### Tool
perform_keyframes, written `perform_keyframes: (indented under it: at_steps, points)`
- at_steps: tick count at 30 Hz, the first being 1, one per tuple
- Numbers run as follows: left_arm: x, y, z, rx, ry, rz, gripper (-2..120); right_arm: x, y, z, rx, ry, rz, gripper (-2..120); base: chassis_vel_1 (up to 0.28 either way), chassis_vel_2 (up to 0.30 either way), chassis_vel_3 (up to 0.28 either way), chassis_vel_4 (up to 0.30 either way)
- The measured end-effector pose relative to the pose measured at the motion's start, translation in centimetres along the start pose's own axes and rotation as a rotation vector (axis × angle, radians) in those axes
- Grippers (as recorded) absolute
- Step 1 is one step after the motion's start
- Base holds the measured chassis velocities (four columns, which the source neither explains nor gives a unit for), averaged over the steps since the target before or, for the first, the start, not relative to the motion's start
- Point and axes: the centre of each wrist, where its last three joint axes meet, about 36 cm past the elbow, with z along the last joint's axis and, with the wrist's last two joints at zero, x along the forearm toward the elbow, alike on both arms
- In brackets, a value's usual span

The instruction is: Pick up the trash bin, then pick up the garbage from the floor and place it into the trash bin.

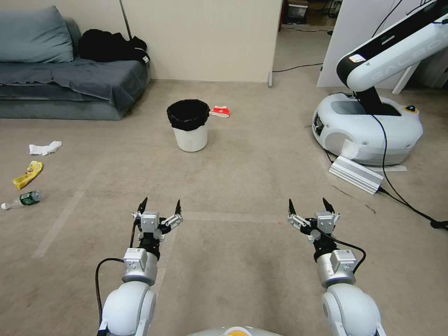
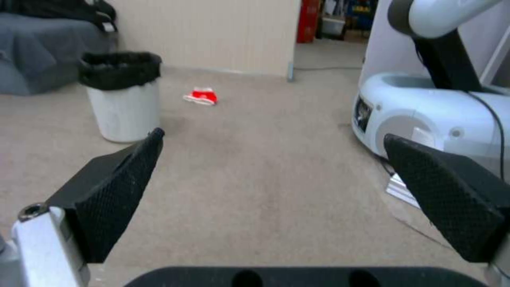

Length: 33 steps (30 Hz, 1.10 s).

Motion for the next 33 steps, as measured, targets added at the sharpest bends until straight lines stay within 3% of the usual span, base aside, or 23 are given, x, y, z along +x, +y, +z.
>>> perform_keyframes:
  at_steps: [2, 4, 7, 8, 10, 11, 13, 33]
  points:
    - [1.9, -0.2, -2.1, -0.019, 0.022, -0.026, 100, 2.5, 1.1, -1.9, -0.007, -0.024, -0.001, 100, 0.0, 0.0, 0.0, 0.0]
    - [2.5, -0.3, -2.8, -0.025, 0.028, -0.035, 100, 3.5, 1.5, -2.7, -0.01, -0.033, 0.001, 100, 0.0, 0.0, 0.0, 0.0]
    - [4.7, -0.5, -5.4, -0.047, 0.051, -0.068, 100, 6.0, 2.3, -5.3, -0.019, -0.062, 0.01, 100, 0.0, 0.0, 0.0, 0.0]
    - [4.7, -0.5, -5.4, -0.047, 0.051, -0.068, 100, 6.0, 2.3, -5.3, -0.019, -0.062, 0.01, 100, 0.0, 0.0, 0.0, 0.0]
    - [6.5, -0.6, -7.8, -0.062, 0.07, -0.096, 100, 7.0, 2.3, -7.0, -0.031, -0.123, 0.012, 100, 0.0, 0.0, 0.0, 0.0]
    - [6.5, -0.6, -7.8, -0.062, 0.07, -0.096, 100, 7.0, 2.3, -7.0, -0.031, -0.123, 0.012, 100, 0.0, 0.0, 0.0, 0.0]
    - [7.9, -0.7, -9.5, -0.077, 0.09, -0.119, 100, 7.1, 2.3, -7.1, -0.03, -0.131, 0.006, 100, 0.0, 0.0, 0.0, 0.0]
    - [8.2, -0.9, -9.5, -0.095, 0.096, -0.142, 100, 7.0, 2.6, -6.4, 0.0, -0.133, -0.016, 100, 0.0, 0.0, 0.0, 0.0]
